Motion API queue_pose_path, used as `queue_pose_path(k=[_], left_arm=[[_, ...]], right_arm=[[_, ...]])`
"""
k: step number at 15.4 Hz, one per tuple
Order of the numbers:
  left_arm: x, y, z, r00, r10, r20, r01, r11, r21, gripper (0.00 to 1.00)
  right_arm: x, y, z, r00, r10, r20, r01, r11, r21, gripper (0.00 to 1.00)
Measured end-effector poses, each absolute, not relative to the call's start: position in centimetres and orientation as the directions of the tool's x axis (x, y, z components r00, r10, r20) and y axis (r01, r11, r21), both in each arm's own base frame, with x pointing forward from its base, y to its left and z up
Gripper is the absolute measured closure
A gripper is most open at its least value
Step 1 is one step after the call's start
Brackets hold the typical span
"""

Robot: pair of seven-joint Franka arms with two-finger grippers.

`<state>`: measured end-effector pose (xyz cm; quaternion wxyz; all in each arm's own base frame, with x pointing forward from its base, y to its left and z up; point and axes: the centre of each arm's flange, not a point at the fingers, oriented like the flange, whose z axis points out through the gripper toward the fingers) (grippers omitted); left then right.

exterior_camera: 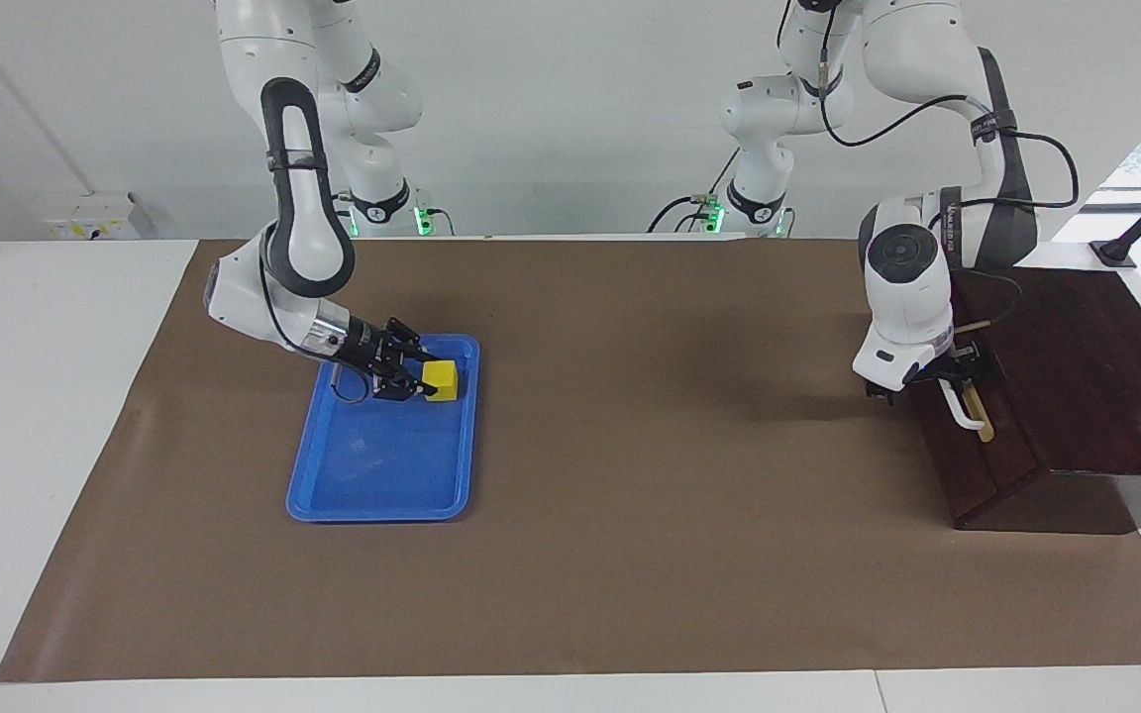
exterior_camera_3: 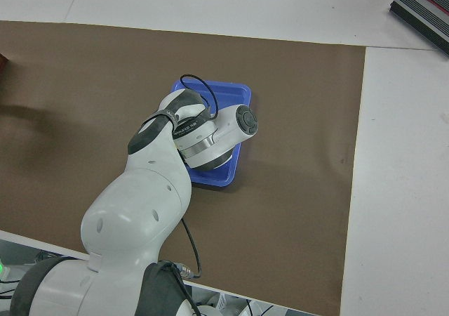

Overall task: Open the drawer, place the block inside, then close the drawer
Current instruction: 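Close the right gripper on the yellow block while the left gripper grips the handle, then lift the yellow block with the right gripper while the left gripper pulls the drawer open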

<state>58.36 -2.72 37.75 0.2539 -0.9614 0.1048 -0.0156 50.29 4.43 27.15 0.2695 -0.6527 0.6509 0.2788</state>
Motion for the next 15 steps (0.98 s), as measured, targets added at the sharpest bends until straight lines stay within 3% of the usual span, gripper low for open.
queue_pose_path(k=[5,15], left_arm=[[58.5,-2.9,37.9,0.975,-0.221,-0.022,-0.208,-0.875,-0.437,0.0],[58.7,-4.0,38.3,0.986,-0.164,0.007,-0.154,-0.939,-0.306,0.0]], right_arm=[[53.0,5.3,30.4,0.036,-0.695,-0.718,-0.999,-0.007,-0.042,0.45],[58.7,7.8,43.8,0.071,-0.686,-0.724,-0.997,-0.064,-0.038,0.45]])
